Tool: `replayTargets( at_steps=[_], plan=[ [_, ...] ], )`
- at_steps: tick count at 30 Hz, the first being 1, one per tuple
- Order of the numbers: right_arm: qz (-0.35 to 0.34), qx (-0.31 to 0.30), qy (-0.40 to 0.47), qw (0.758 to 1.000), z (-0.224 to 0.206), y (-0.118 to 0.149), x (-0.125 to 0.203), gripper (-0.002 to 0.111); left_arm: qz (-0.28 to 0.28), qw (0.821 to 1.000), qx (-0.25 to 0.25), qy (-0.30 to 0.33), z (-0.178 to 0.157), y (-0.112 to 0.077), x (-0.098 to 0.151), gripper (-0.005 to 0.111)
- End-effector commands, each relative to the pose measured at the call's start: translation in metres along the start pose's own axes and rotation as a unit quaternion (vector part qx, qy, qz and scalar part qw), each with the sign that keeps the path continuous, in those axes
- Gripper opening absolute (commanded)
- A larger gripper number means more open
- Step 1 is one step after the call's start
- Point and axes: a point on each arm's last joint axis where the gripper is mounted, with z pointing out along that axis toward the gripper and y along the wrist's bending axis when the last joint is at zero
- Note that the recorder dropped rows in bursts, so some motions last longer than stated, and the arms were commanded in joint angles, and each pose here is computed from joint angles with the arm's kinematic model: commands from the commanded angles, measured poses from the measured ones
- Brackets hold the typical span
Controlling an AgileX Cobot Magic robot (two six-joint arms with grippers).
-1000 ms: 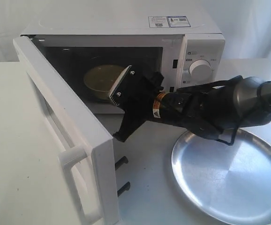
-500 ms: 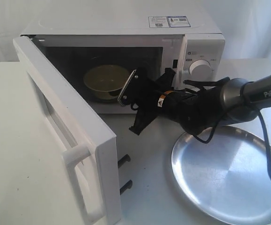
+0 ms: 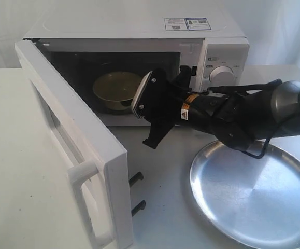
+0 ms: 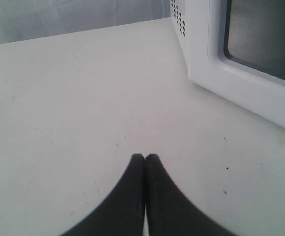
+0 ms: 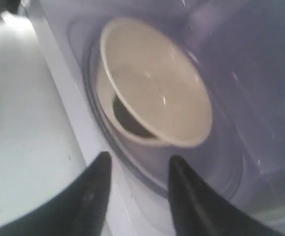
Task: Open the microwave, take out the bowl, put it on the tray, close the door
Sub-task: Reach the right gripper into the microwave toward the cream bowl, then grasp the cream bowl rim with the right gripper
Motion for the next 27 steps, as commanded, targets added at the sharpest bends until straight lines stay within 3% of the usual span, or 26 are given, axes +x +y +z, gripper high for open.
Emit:
replayTargets(
  at_steps=[1,4,27],
  plan=[
    [-0.046,-0.035,-0.014,0.998,-0.003,0.012,-0.011,0.046,-0.005,1.000,0.001,0.000,0.000,0.000,0.001,0.000],
    [-0.071,-0.054,-0.030,0.996,0.007,0.024,-0.011,0.046,-0.005,1.000,0.001,0.000,0.000,0.000,0.001,0.000],
    [-0.105,-0.046,-0.010,0.993,0.063,0.009,-0.018,0.046,-0.005,1.000,0.001,0.000,0.000,0.000,0.001,0.000]
  ],
)
